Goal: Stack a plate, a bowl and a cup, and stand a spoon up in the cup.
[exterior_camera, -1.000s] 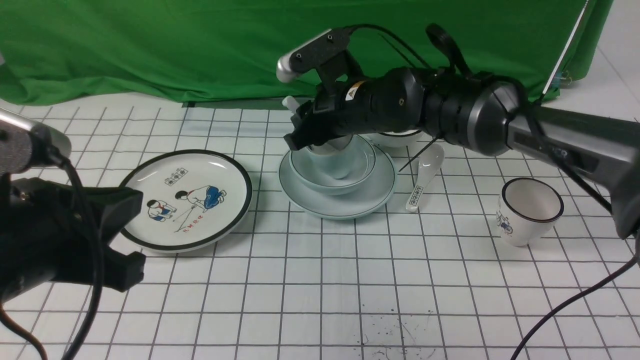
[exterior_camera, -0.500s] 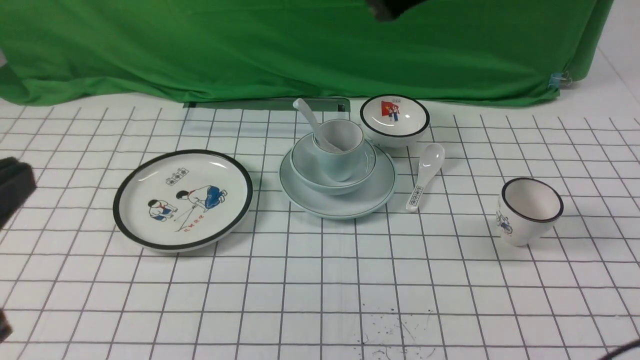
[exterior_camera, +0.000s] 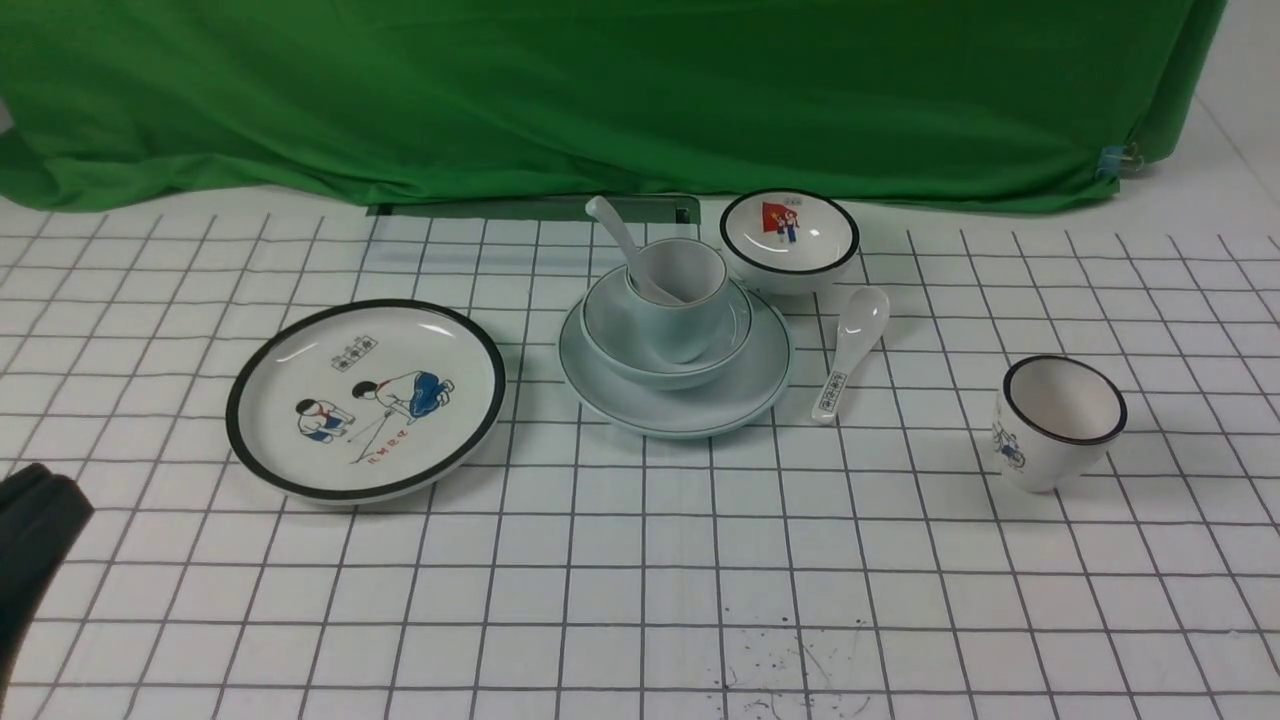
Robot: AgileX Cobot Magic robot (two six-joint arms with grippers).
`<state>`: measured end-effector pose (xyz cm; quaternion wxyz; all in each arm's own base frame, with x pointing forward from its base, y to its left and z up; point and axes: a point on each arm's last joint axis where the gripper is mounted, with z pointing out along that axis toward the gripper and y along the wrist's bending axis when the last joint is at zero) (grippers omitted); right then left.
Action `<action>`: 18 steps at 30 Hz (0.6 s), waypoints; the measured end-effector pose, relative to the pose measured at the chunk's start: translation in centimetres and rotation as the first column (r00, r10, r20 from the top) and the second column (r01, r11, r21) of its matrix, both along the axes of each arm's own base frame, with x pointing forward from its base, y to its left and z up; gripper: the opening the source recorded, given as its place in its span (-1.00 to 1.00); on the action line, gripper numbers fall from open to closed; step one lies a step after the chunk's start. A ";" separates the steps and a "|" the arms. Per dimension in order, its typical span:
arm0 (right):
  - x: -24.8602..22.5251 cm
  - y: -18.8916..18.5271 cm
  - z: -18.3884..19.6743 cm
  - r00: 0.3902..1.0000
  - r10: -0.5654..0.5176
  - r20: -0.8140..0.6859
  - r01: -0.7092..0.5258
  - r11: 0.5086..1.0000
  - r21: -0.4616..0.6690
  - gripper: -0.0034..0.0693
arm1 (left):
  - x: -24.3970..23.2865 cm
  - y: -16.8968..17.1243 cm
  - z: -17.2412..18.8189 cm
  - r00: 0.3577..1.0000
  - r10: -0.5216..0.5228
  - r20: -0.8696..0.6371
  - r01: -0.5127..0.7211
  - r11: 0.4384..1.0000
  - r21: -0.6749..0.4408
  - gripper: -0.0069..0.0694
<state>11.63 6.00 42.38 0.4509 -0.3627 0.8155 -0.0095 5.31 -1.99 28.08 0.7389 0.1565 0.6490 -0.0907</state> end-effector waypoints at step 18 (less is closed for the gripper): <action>-3.9 -1.8 -18.9 0.997 0.016 0.072 -0.028 0.986 0.163 -0.83 | 0.0 0.0 -0.4 0.999 0.000 -0.037 0.001 1.000 0.011 -0.90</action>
